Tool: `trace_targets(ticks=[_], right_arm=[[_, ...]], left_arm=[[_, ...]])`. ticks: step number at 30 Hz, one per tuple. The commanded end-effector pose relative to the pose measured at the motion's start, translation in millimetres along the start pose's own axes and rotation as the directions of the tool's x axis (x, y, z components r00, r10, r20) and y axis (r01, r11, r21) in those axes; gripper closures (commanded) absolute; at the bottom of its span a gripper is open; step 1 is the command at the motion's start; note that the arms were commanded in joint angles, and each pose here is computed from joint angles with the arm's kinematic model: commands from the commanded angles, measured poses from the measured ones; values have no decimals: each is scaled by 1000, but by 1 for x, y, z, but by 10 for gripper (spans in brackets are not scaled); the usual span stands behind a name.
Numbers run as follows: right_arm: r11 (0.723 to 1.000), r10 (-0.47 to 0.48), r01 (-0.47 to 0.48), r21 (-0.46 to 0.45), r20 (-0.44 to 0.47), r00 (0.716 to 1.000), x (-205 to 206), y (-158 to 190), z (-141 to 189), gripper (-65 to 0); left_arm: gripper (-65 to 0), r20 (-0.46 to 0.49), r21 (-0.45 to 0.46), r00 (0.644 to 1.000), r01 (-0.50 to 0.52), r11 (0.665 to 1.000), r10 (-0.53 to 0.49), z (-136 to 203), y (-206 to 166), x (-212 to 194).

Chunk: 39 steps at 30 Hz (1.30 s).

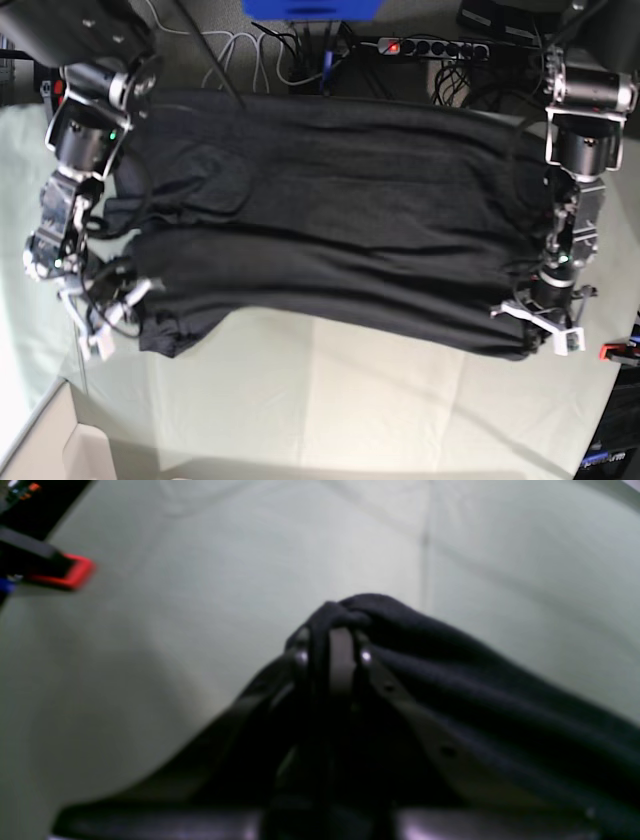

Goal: Layout the t-shirt on the table in an organized manner, then fold the t-shirt properly
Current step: 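Pull both held edges toward the collar end to tighten the fold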

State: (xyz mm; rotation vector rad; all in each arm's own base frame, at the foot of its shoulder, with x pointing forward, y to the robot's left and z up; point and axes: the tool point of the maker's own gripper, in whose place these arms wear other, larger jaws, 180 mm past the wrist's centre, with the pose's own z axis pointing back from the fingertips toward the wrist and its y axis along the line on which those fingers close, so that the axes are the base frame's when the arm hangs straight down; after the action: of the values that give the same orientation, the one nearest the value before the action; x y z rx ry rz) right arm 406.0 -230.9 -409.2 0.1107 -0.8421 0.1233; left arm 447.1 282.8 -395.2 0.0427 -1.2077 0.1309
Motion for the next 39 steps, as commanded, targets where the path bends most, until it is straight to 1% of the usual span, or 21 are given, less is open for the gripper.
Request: trace_targets(ticks=[1, 4, 7, 11, 16, 19, 21, 24, 26, 29, 33, 36, 39], right_arm=[[1000, 22, -22, -4, 87, 996, 36, -7, 5, 0], [1000, 27, -27, -7, 121, 992, 55, -8, 5, 0], [1000, 30, -29, -10, 146, 989, 69, -9, 6, 0], [999, 32, -31, -10, 178, 983, 88, -9, 7, 0], [999, 34, -33, -10, 209, 977, 105, -8, 9, 0], [999, 34, -33, -11, 212, 977, 108, -9, 9, 0], [999, 31, -29, -12, 208, 978, 105, -10, 9, 0], [1000, 26, -24, -14, 181, 983, 85, -10, 9, 0], [999, 42, -37, -32, 181, 983, 80, -13, 15, 0], [997, 61, -53, -48, 190, 980, 71, -5, 24, 0], [993, 97, -85, -77, 175, 980, 46, 0, 40, 0], [993, 97, -85, -81, 158, 983, 27, 6, 46, 0], [991, 112, -99, -94, 141, 984, 12, 8, 56, 0]], left_arm=[[-2, 101, 7, 995, 2, 1000, -2, -8, 5, 43], [-2, 115, 8, 993, 0, 1000, -1, -11, 5, 53], [-2, 129, 18, 992, 13, 1000, -15, -10, 13, 61], [-2, 168, 16, 986, 7, 1000, -10, -16, 11, 85], [-2, 177, 17, 984, 8, 1000, -11, -17, 12, 90], [-2, 179, 17, 984, 9, 1000, -12, -17, 11, 90], [-2, 174, 16, 985, 8, 1000, -11, -17, 11, 88], [-2, 168, 15, 986, 8, 1000, -10, -16, 10, 84], [-1, 147, 15, 989, 10, 1000, -12, -13, 11, 70], [-1, 148, 7, 989, 15, 1000, -16, -9, 8, 67], [-1, 143, -13, 989, 31, 999, -29, 2, 3, 54], [-1, 138, -24, 990, 43, 999, -39, 13, 1, 43], [-1, 152, 14, 988, -2, 1000, 0, 27, 17, 38]])
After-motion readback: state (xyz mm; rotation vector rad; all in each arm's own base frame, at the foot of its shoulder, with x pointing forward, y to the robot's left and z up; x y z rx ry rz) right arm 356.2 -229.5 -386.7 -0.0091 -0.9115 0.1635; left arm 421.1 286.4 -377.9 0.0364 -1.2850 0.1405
